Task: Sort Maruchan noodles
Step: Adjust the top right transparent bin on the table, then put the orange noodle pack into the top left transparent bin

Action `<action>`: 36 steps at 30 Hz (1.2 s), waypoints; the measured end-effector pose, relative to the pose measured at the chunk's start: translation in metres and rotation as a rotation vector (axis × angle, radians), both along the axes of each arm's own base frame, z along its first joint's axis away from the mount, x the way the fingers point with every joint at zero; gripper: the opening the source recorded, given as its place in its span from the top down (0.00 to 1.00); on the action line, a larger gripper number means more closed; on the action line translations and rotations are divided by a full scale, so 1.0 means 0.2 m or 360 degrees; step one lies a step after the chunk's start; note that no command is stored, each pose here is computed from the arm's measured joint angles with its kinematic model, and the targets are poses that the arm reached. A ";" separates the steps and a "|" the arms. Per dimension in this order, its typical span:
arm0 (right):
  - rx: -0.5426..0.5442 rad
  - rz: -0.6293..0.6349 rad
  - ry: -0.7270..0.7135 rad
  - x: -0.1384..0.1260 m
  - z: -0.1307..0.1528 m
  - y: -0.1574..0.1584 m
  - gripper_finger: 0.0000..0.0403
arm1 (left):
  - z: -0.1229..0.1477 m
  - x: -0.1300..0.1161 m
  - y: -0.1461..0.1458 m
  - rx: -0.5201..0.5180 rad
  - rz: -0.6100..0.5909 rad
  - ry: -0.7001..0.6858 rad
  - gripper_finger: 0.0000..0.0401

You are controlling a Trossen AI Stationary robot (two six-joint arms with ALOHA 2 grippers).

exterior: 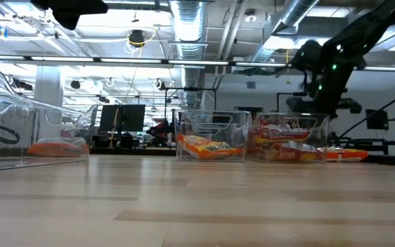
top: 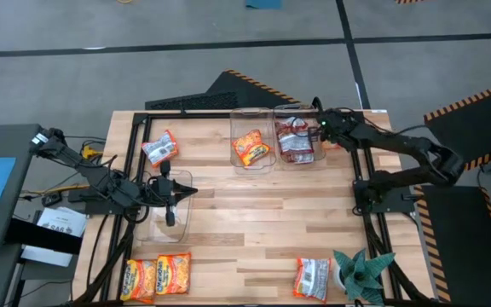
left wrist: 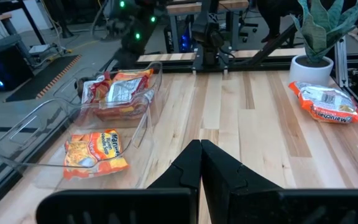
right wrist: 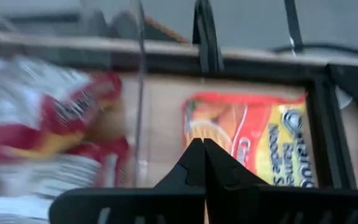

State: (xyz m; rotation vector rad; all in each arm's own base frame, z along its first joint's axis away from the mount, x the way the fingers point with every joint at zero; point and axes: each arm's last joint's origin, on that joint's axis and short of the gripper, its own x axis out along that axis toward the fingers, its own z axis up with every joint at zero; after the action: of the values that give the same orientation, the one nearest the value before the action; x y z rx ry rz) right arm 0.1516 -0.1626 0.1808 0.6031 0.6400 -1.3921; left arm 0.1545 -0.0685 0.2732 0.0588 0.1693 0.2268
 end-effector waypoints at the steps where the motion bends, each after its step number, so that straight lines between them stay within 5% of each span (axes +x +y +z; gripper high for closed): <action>1: -0.0032 0.0001 -0.0036 -0.01 0.03 0.01 0.98 | 0.00 0.00 0.00 0.0000 0.0000 0.0000 1.00; 5: -0.0059 0.0043 -0.0117 -0.06 0.13 0.08 0.98 | 0.00 0.00 0.00 0.0000 0.0000 0.0001 1.00; 12: 0.0178 0.0067 -0.0033 -0.14 0.15 0.29 0.98 | -0.01 0.01 0.00 0.0009 0.0009 0.0011 1.00; 18: 0.0242 0.0228 -0.0034 -0.08 0.14 0.40 0.98 | 0.00 0.01 0.00 0.0005 0.0015 0.0000 1.00; 36: 0.0156 0.0367 -0.0023 0.06 0.09 0.40 0.98 | 0.00 0.01 0.00 0.0020 0.0014 -0.0005 1.00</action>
State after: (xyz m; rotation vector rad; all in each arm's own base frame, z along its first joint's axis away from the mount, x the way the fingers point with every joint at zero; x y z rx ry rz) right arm 0.1638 -0.0822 0.1984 0.5965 0.7458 -1.1453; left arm 0.1562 -0.0692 0.2731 0.0703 0.1653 0.2365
